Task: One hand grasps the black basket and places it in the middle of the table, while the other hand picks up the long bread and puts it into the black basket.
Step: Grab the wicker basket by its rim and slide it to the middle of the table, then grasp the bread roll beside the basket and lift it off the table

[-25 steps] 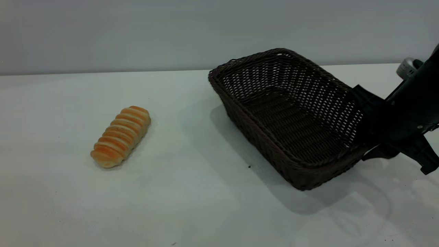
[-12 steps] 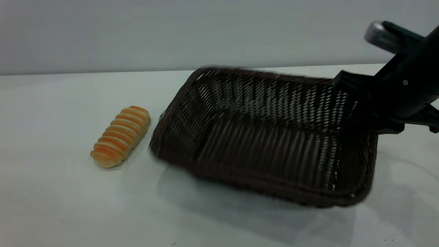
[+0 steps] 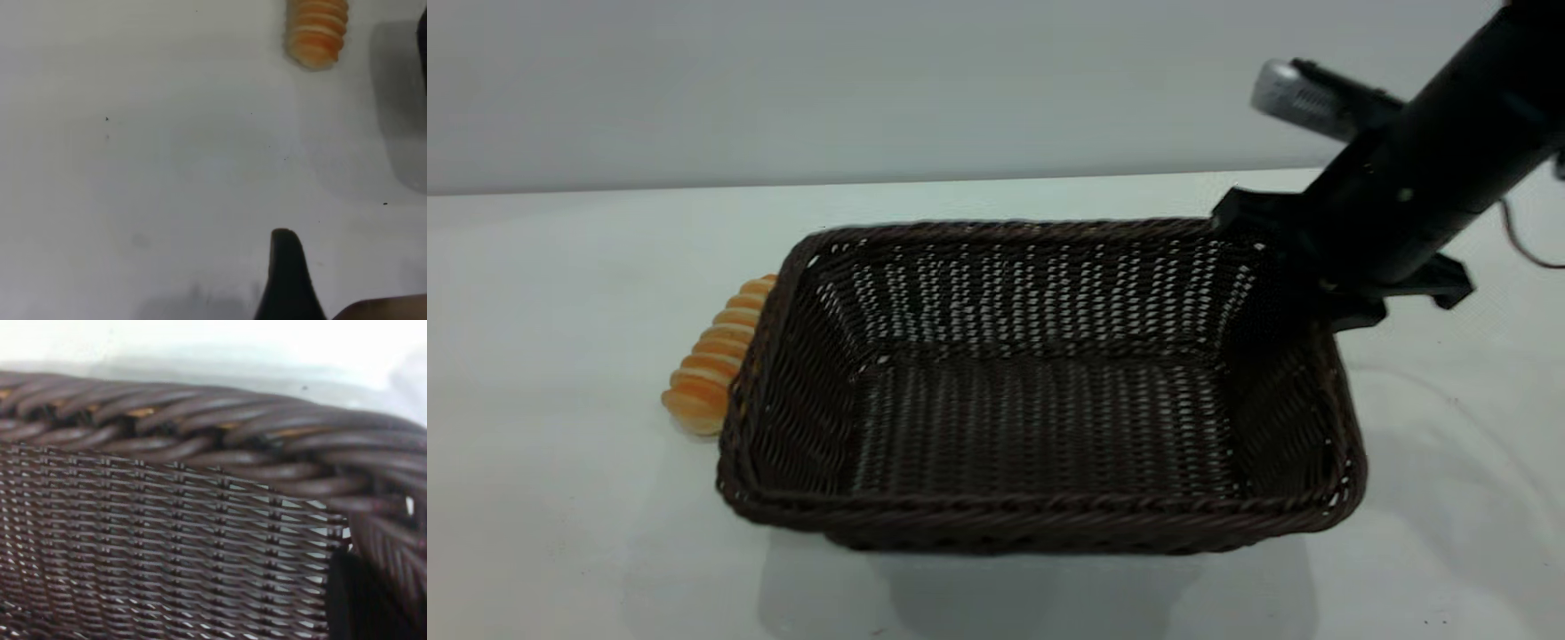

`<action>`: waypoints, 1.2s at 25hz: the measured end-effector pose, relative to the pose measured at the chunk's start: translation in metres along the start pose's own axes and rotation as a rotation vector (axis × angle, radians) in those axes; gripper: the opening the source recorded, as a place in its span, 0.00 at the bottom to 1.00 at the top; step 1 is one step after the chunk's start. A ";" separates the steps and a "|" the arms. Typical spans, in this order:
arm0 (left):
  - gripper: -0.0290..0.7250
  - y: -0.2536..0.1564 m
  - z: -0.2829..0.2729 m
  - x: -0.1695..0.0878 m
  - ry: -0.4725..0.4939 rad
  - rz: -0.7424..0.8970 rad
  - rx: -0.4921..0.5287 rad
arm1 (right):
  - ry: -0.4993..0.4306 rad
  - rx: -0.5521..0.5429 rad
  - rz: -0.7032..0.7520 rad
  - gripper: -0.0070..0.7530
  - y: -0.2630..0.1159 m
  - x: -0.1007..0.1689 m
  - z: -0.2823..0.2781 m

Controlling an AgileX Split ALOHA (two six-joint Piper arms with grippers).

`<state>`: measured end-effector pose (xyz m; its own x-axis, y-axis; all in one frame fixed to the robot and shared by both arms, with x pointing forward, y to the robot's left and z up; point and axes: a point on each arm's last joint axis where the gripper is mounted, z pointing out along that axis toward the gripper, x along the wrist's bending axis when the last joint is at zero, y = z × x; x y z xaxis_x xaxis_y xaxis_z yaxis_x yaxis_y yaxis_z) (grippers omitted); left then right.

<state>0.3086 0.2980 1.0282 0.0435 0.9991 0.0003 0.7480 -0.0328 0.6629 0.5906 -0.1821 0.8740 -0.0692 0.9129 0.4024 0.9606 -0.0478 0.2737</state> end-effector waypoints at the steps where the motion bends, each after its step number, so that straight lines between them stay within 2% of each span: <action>1: 0.77 0.000 0.000 0.000 0.000 0.000 0.000 | 0.006 0.011 -0.005 0.13 0.002 0.000 0.004; 6: 0.77 0.000 0.000 0.000 0.000 0.001 0.002 | 0.004 0.027 -0.011 0.15 0.005 -0.003 0.015; 9: 0.77 0.000 0.000 0.000 0.001 0.002 0.002 | 0.002 0.022 -0.019 0.20 0.006 -0.003 0.015; 11: 0.77 0.000 0.000 0.000 0.001 0.002 0.002 | 0.005 0.027 -0.019 0.28 0.005 -0.003 0.015; 18: 0.77 0.011 -0.017 0.001 0.007 0.003 -0.020 | 0.059 0.063 -0.052 0.66 0.012 0.005 0.002; 21: 0.77 0.020 -0.027 0.001 0.009 0.003 -0.060 | 0.091 0.070 -0.118 0.76 0.023 0.011 -0.021; 25: 0.77 0.026 -0.029 0.001 0.012 0.004 -0.042 | 0.083 0.080 -0.198 0.77 0.034 0.014 -0.061; 30: 0.77 0.046 -0.007 0.000 0.017 0.011 0.101 | -0.031 0.113 -0.289 0.77 0.028 0.016 -0.112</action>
<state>0.3383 0.2969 1.0645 0.0411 0.9989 0.0206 0.8104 -0.0454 0.5841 0.5859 -0.2144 0.9856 -0.3370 0.8941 0.2951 0.9264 0.2589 0.2736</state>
